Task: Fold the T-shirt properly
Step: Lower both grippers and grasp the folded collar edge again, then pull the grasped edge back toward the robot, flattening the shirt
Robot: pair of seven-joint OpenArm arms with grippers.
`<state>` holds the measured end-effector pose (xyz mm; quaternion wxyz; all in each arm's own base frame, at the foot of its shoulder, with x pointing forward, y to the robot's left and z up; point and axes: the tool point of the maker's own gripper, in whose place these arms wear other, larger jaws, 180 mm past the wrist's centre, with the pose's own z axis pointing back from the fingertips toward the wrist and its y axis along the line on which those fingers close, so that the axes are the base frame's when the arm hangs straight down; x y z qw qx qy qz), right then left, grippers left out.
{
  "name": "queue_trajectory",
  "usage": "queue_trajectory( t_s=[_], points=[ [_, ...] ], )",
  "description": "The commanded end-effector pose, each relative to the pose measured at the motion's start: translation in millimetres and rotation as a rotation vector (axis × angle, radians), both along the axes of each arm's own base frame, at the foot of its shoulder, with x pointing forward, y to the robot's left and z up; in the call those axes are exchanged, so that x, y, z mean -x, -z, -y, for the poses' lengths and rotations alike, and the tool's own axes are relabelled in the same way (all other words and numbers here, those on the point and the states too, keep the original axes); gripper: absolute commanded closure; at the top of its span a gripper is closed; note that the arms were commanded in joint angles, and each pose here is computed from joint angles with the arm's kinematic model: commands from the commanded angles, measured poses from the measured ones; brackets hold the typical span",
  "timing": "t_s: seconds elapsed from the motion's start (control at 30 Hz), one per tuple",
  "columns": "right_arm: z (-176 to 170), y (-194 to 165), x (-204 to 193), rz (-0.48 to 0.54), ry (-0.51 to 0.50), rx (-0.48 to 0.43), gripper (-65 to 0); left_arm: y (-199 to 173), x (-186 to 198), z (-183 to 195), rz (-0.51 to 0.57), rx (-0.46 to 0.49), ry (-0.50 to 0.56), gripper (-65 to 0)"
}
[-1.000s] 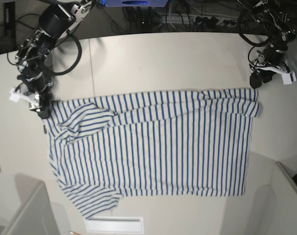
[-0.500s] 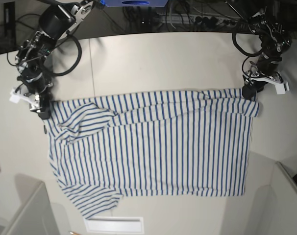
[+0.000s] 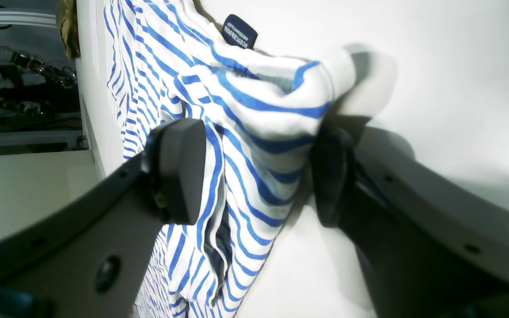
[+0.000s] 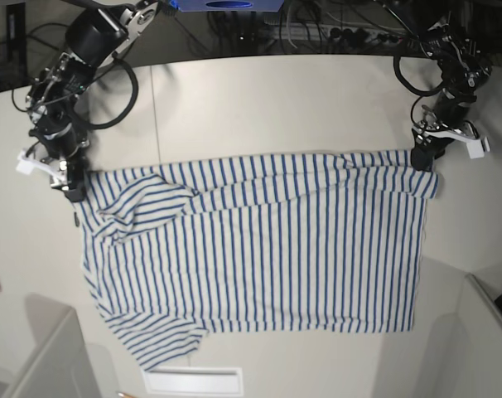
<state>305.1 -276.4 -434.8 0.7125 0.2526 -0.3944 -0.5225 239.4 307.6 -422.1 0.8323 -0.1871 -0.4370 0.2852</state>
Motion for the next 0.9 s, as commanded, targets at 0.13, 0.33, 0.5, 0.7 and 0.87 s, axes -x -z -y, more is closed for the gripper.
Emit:
queue_trajectory(
  t_s=[0.13,0.33,0.5,0.7,0.87],
  points=[
    [0,3,2,-0.032,-0.007,0.004,-31.4,8,7,-1,-0.062,-0.011,0.019,-7.6],
    [1,3,2,-0.032,-0.006,0.005,-20.3,8,7,-1,-0.063,-0.012,0.022,0.0],
    [1,3,2,-0.031,-0.004,0.006,0.0,5,6,-1,-0.057,-0.019,0.023,0.0],
    [3,-1,1,-0.024,-0.005,0.016,0.0,-15,2,-14,-0.042,-0.071,-0.018,0.0],
    [19,-21,3,-0.043,0.064,0.029,0.0,-45,-5,-22,-0.001,-0.136,-0.045,0.0]
  ],
)
